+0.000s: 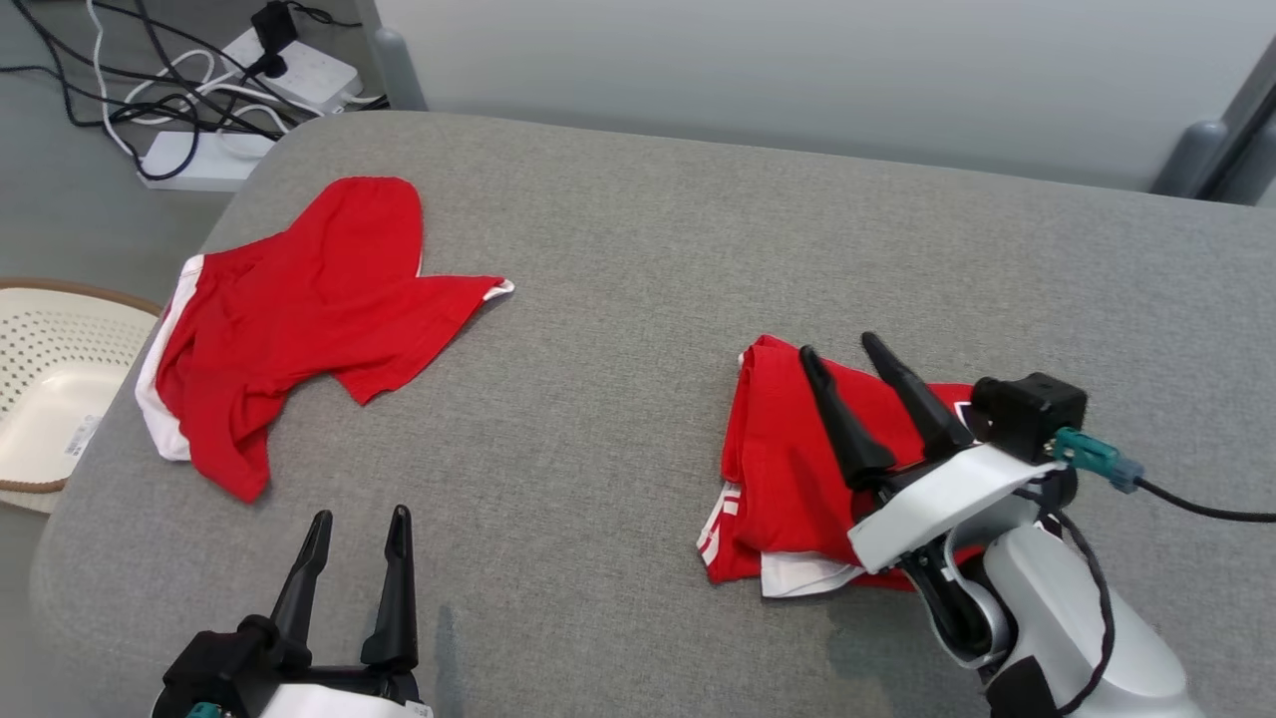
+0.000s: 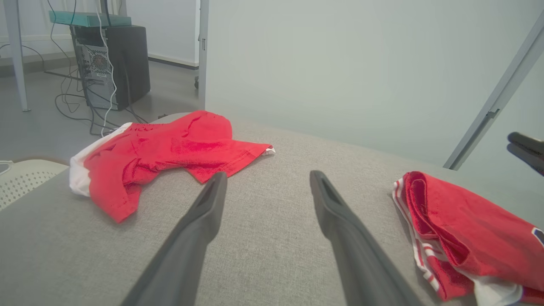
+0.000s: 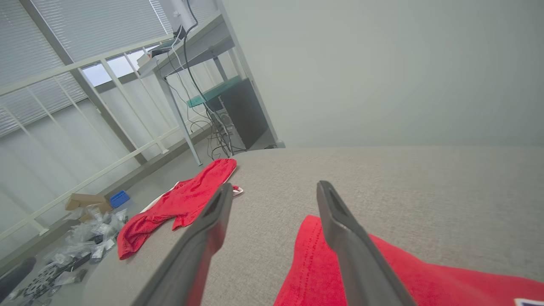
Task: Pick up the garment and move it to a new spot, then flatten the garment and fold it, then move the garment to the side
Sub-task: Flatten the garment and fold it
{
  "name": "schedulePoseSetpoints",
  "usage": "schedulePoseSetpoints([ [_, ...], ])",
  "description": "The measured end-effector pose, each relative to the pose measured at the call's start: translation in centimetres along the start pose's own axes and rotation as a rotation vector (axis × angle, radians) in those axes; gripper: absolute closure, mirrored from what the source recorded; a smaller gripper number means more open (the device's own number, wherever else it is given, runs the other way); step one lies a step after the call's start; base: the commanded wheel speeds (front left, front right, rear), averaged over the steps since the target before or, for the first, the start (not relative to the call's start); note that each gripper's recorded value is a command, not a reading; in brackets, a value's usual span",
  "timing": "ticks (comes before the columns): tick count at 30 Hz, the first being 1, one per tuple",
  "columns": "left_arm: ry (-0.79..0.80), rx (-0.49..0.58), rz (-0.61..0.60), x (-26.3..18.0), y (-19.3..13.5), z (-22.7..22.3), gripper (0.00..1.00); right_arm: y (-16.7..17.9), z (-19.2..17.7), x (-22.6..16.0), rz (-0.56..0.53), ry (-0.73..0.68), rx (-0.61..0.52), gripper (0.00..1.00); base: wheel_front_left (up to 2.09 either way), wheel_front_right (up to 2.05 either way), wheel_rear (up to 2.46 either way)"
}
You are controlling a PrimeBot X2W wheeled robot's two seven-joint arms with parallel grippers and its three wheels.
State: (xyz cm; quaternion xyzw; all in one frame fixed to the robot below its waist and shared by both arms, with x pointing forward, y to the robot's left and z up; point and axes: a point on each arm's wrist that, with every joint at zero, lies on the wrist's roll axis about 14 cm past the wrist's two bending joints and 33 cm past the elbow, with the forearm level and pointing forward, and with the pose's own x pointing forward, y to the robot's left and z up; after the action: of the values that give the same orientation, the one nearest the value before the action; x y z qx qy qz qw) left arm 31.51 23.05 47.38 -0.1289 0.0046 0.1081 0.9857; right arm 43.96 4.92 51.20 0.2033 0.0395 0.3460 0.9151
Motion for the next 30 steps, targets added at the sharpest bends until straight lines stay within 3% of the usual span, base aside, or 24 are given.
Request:
schedulePoseSetpoints([
  [13, -0.052, -0.056, -0.114, 2.5, -3.7, 1.5, 0.0, -7.9, 4.5, -6.9, -0.286, -0.122, -0.198, 0.0, 0.0, 0.0, 0.0],
  [30, -0.118, -0.031, -0.258, 1.7, -7.3, 3.5, 0.0, -8.3, 4.6, -17.2, -0.491, -0.169, -0.248, 0.0, 0.0, 0.0, 0.0],
])
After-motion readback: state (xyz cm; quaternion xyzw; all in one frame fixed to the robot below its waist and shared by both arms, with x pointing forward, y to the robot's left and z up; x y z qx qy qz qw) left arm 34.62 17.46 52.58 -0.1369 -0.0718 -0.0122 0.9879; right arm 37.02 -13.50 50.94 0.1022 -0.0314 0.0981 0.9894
